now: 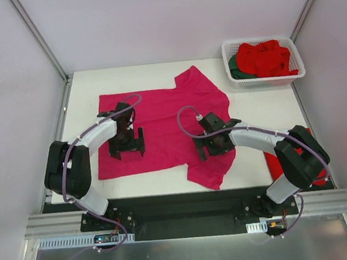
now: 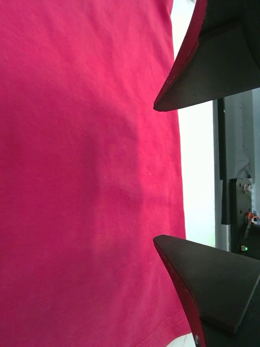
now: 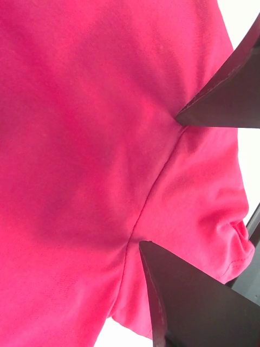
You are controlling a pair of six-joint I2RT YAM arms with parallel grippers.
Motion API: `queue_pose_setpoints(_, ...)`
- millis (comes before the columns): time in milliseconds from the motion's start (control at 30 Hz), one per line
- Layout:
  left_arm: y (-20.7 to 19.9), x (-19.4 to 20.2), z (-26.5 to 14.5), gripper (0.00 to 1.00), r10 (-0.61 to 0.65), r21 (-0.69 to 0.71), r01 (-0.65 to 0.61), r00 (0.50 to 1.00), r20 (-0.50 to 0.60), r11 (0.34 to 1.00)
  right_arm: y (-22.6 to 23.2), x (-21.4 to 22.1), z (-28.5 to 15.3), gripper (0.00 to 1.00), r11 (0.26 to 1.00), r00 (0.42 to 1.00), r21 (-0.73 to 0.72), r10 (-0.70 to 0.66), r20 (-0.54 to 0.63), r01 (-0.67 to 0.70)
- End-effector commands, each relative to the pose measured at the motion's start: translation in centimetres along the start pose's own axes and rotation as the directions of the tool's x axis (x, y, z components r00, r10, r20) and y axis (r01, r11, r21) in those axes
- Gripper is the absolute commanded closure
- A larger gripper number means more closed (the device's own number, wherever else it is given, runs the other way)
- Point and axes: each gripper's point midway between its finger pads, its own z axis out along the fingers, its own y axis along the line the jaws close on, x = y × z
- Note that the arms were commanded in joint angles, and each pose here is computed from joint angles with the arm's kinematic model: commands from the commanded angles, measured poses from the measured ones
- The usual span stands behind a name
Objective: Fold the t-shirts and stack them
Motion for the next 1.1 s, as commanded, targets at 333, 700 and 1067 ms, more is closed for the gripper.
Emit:
queue_pose_setpoints(333,-0.1,1.2,0.6,0.01,-0.013,0.028,0.015,0.997,-0.071,1.0,-2.4,6.0,0.0,0.01,0.996,0.986,0.084,0.017,-0.168,-0.003)
queue_pose_setpoints(700,-1.1,0.5,-1.4,0.01,-0.004,0.089,0.005,1.0,-0.011,0.996,-1.7,9.6,-0.1,0.01,0.997,0.962,0.077,0.007,-0.273,0.015)
queue_pose_setpoints(1067,-1.0,1.1,-1.5,0.01,0.0,0.093,0.001,1.0,-0.014,0.996,0.2,12.5,-0.4,0.01,0.997,0.928,0.052,-0.041,-0.37,0.064)
